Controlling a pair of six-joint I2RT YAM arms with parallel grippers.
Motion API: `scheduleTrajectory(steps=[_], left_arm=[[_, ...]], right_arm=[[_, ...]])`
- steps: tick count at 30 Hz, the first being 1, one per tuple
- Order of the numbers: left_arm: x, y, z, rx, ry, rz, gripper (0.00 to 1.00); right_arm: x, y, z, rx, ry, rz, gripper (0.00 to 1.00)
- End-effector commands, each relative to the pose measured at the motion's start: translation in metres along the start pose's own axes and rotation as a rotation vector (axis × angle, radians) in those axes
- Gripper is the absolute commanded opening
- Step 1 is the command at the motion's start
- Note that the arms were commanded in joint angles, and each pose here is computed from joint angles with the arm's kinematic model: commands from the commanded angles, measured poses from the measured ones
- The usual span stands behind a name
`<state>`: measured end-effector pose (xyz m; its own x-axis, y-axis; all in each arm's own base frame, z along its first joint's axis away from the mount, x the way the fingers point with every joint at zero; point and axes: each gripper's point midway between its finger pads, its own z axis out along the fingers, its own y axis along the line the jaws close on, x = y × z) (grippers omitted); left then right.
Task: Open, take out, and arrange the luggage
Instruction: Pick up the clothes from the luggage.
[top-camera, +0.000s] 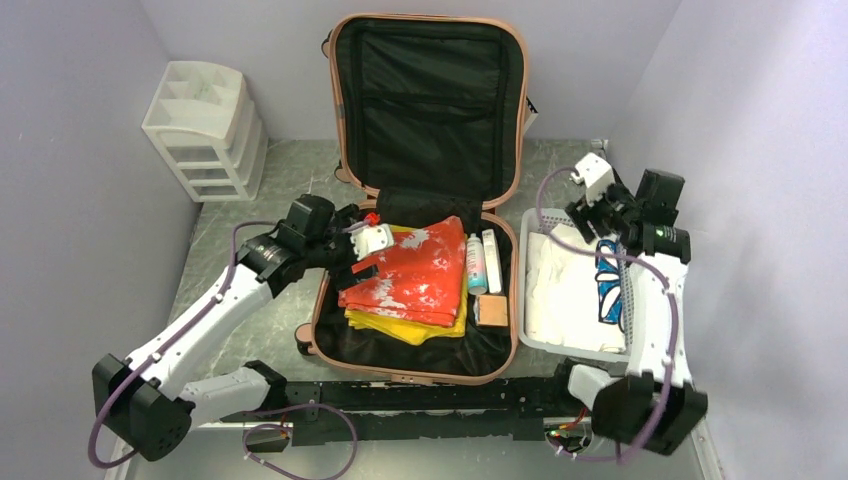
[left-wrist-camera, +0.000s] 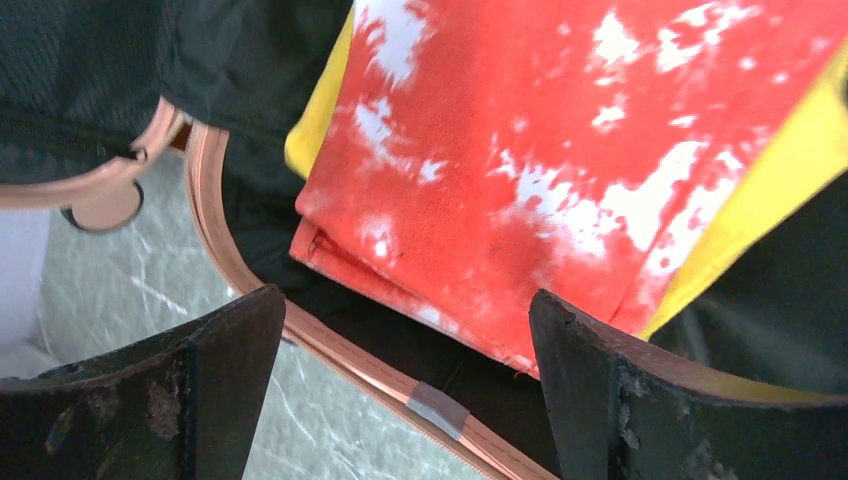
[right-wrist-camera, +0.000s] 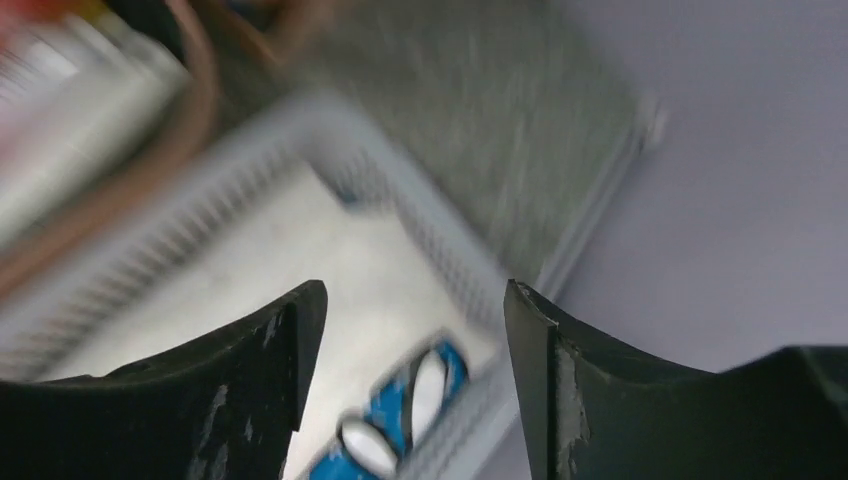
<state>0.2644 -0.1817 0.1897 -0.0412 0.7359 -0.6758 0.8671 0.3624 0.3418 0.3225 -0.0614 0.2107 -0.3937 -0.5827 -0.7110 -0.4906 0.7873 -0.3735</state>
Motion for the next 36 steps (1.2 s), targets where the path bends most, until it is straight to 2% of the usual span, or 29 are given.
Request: scheduleTrajectory(steps=[1,4,7,9,12,18,24,29,33,36], left_arm=[[-0.008,-0.029,-0.008,0.142,-0.087,0.136,0.96],[0.014,-0.033,0.002,0.132,-0.035,0.148,0.96],[0.031,-0.027,0.007,0.066,0.012,0.137,0.96],[0.037,-0.027,0.007,0.04,0.017,0.126,0.96],[0.039,-0.033,0.004,0.028,-0.017,0.121,0.96],[0.037,-0.041,0.003,0.038,-0.07,0.117,0.96],[0.033,-0.033,0.002,0.043,-0.04,0.124,0.96],[0.012,-0.029,-0.004,0.083,-0.078,0.184,0.96],[-0.037,-0.037,-0.011,0.186,-0.165,0.259,0.96],[-0.068,-0.054,-0.004,0.266,-0.187,0.295,0.96]], right_arm=[[-0.125,0.088,-0.05,-0.321,-0.385,-0.119,0.73],[-0.163,0.134,-0.048,-0.518,-0.447,-0.023,0.73],[-0.173,0.184,-0.03,-0.737,-0.385,0.105,0.7],[-0.169,0.214,-0.02,-0.807,-0.32,0.156,0.71],[-0.16,0.243,-0.008,-0.828,-0.245,0.215,0.75],[-0.144,0.263,0.0,-0.863,-0.153,0.382,0.77],[-0.11,0.277,0.025,-0.834,-0.029,0.484,0.79],[-0.098,0.298,0.021,-0.887,0.008,0.446,0.85],[-0.1,0.308,0.013,-0.992,0.01,0.416,0.89],[-0.114,0.307,0.0,-1.071,-0.052,0.371,0.92]])
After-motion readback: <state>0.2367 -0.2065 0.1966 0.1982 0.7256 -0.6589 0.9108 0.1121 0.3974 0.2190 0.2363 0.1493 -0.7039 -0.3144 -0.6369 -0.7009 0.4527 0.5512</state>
